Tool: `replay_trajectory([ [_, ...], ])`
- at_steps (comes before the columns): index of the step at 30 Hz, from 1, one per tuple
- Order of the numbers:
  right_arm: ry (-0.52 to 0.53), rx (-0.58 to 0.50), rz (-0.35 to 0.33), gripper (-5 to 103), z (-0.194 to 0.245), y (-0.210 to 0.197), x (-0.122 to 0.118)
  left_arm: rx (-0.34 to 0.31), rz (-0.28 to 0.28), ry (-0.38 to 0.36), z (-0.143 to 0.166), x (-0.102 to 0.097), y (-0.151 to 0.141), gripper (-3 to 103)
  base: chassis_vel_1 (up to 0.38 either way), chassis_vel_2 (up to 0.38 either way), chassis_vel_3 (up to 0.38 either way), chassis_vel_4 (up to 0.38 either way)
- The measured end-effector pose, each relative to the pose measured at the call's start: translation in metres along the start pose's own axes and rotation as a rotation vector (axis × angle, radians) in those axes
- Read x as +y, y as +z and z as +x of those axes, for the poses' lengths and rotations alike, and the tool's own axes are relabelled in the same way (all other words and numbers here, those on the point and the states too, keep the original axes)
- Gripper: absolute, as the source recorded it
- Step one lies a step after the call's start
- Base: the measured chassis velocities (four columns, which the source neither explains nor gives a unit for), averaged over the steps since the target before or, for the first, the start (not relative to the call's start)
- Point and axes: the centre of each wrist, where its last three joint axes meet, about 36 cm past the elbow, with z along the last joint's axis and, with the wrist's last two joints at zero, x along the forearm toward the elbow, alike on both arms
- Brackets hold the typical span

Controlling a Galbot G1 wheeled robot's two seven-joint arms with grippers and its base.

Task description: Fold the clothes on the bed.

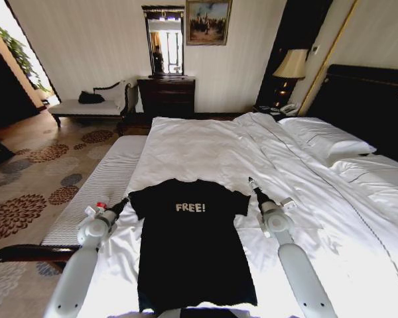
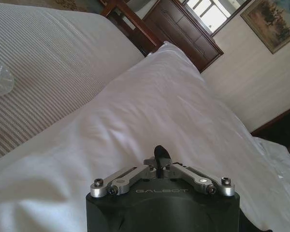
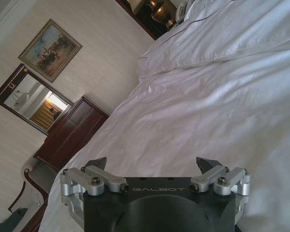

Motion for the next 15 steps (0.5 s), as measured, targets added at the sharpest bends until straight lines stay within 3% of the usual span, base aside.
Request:
replay_trajectory([
  [15,0.010,0.001,0.005,100,0.001,-0.001,-0.004,-0.011,-0.006,-0.041,-0.010,0.011,-0.005,1,0.000,0.000,0.000,0.000],
])
